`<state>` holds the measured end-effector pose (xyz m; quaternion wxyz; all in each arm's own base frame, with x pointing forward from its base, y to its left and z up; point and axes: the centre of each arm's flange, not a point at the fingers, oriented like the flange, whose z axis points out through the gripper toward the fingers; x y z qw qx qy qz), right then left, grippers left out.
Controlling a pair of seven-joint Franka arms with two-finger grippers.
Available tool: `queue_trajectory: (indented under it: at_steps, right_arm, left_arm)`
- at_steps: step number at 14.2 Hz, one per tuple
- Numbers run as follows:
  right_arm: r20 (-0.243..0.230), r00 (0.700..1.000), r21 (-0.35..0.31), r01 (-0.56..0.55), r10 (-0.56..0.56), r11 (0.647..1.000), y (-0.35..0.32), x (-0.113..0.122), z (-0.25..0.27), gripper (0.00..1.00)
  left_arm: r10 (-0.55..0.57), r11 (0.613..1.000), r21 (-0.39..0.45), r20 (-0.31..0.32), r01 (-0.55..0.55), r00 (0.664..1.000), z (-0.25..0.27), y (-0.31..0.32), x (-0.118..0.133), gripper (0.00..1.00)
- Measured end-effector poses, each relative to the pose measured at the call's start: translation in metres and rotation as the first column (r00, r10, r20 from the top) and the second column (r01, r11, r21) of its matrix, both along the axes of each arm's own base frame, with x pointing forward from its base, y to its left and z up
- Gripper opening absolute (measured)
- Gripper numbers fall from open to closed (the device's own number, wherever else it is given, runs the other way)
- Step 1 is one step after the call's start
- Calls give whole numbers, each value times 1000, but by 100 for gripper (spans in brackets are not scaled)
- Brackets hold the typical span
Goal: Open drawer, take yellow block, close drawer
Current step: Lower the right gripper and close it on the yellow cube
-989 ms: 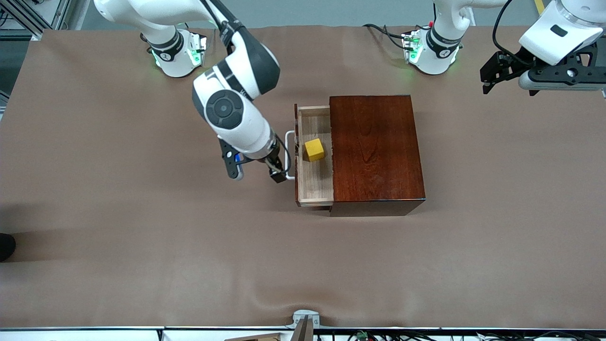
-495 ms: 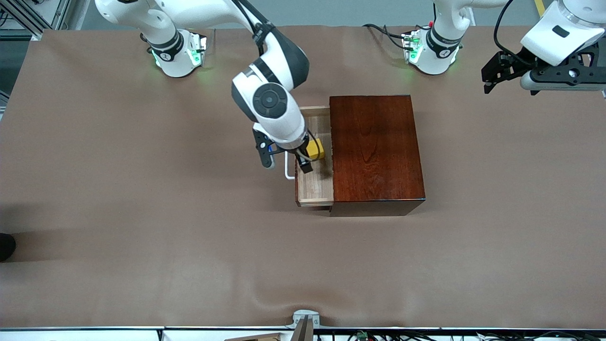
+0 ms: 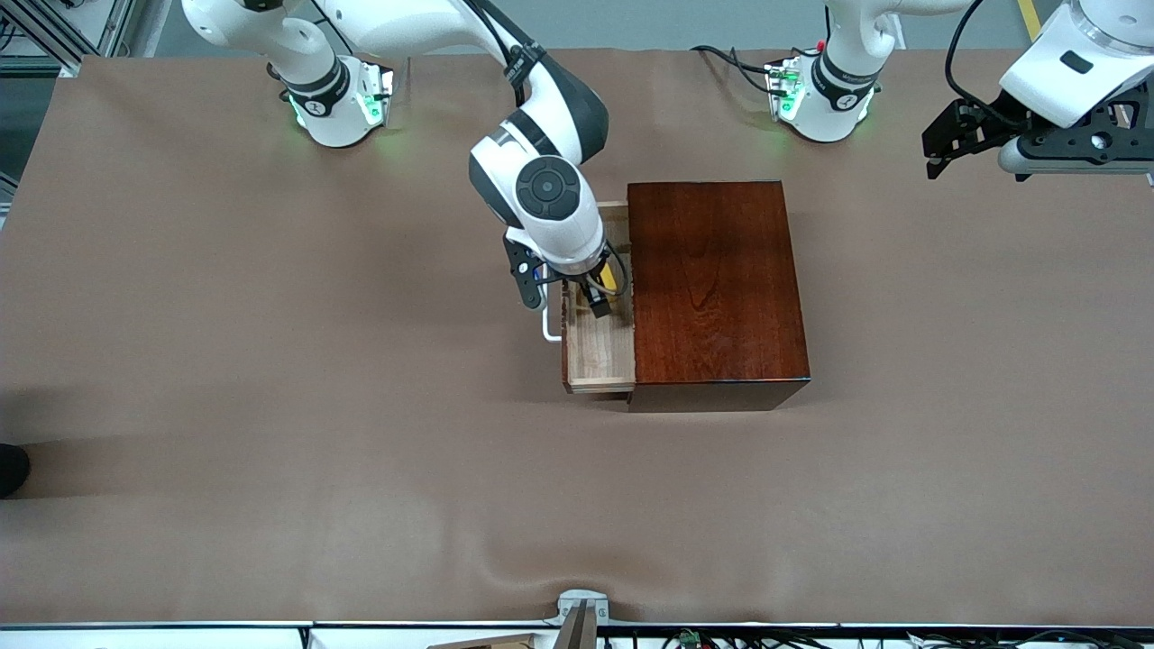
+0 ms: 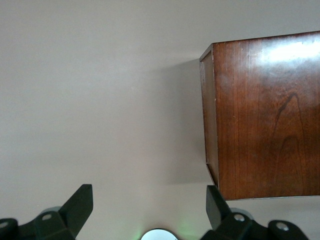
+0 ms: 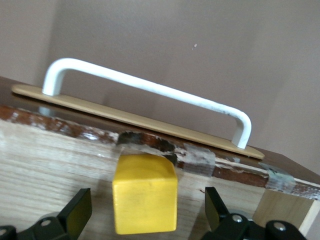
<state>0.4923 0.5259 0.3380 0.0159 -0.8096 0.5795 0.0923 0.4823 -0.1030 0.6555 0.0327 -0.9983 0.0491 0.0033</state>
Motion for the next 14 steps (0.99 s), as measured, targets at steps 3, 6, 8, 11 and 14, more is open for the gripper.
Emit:
queue_trajectory:
  at_steps: [3, 6, 8, 11, 14]
  right_arm:
    - [-2, 1000, -4, -1, 1, 1000, 4, -3, -8, 100]
    - [3, 1000, -2, 4, -4, 1000, 8, -5, -10, 100]
    - [2, 1000, -3, 8, -8, 1000, 12, -9, -13, 100]
    - [-2, 1000, -9, 9, -9, 1000, 16, -13, -19, 100]
    - [-6, 1000, -16, 9, -9, 1000, 17, -14, -27, 94]
  left_arm:
    - [0, 1000, 0, 0, 0, 1000, 0, 0, 0, 100]
    - [0, 1000, 0, -1, 0, 1000, -1, 0, 0, 100]
    - [0, 1000, 0, -1, 0, 1000, -1, 0, 0, 100]
    - [0, 1000, 0, -2, 0, 1000, -1, 0, 0, 100]
    - [0, 1000, 1, -3, 0, 1000, -1, 0, 0, 100]
